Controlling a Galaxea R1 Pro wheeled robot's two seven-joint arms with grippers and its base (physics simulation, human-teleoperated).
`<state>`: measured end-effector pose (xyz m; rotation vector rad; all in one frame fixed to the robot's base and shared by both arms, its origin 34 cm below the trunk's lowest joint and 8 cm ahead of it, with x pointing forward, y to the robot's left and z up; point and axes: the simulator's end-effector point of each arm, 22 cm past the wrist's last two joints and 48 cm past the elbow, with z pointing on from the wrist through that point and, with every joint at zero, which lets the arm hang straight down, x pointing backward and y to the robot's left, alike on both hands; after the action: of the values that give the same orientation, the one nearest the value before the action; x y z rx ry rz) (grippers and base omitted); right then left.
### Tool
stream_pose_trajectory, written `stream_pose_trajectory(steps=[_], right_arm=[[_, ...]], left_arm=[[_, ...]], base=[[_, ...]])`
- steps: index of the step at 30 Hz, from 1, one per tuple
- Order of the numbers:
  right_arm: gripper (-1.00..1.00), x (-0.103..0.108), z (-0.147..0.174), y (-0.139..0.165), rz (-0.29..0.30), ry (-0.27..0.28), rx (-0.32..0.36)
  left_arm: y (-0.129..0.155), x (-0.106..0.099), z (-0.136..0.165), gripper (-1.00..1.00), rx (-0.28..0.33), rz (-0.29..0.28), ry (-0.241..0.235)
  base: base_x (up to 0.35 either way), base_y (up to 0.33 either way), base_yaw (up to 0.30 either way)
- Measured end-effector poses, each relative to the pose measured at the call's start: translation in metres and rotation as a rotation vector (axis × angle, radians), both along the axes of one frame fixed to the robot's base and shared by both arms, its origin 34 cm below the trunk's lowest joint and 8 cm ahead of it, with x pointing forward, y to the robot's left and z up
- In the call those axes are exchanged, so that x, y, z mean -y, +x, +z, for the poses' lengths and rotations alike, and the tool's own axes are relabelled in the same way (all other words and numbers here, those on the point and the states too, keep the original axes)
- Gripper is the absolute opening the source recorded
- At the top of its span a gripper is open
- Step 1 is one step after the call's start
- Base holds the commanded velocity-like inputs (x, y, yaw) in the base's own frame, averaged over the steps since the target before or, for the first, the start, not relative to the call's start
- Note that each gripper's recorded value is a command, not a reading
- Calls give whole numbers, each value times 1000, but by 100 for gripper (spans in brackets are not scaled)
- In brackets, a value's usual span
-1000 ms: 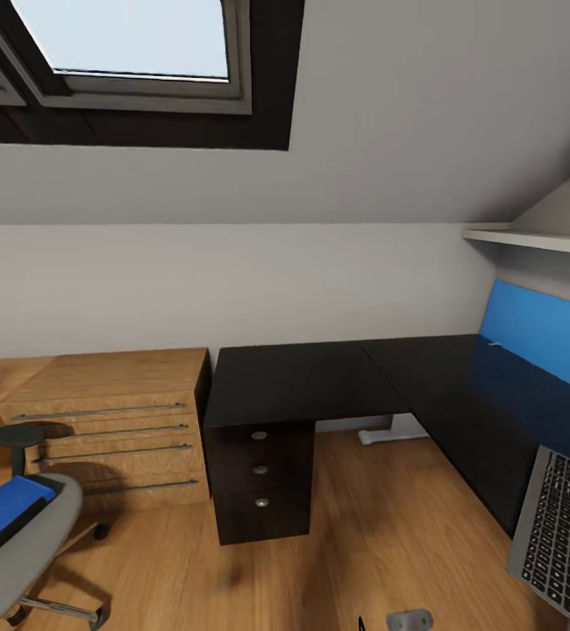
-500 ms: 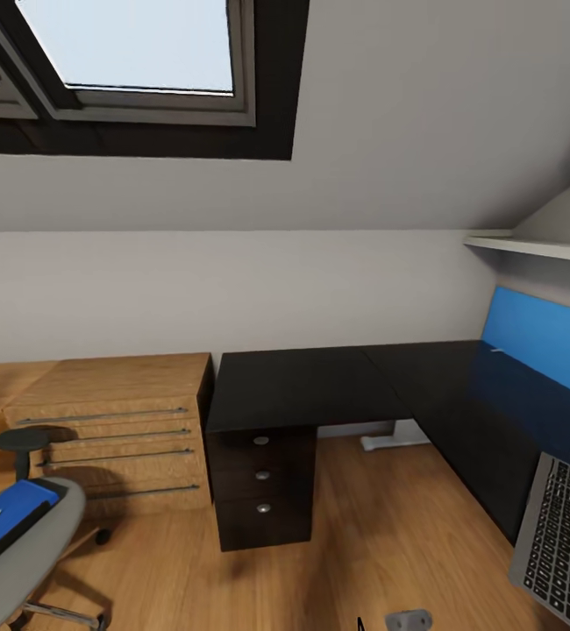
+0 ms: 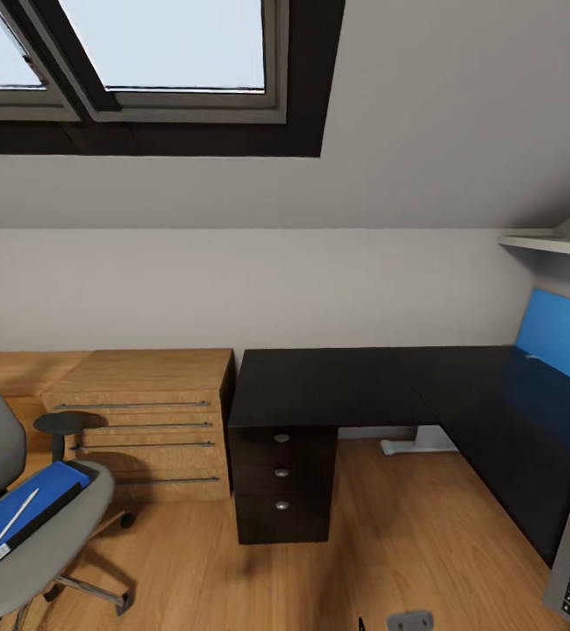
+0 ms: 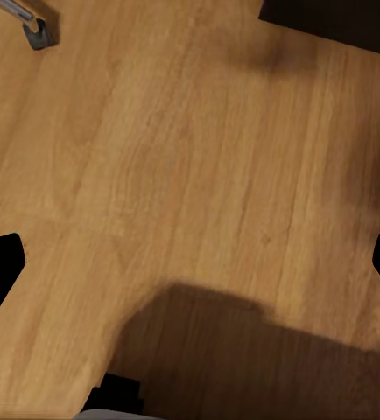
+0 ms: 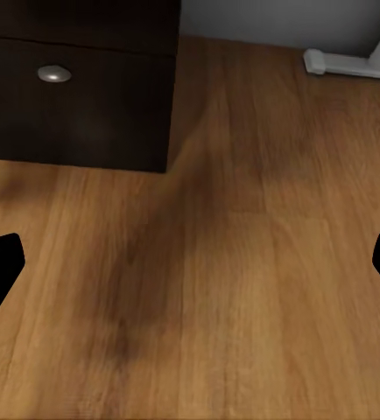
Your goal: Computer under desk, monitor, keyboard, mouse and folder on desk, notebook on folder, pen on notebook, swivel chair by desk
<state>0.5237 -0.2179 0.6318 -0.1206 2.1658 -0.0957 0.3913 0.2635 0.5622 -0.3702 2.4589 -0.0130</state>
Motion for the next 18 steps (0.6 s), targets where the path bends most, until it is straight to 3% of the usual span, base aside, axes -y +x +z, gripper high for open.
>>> stream_pose_trajectory(steps=[13,18], right_arm=[[100,12,-3,-12,-8,-11,14],[100,15,-13,-33,-10,-14,-11]], left_arm=[[0,-1,0,100,0,-2,3],[0,-2,0,100,0,-3,5]], base=[[0,0,21],[0,0,2]])
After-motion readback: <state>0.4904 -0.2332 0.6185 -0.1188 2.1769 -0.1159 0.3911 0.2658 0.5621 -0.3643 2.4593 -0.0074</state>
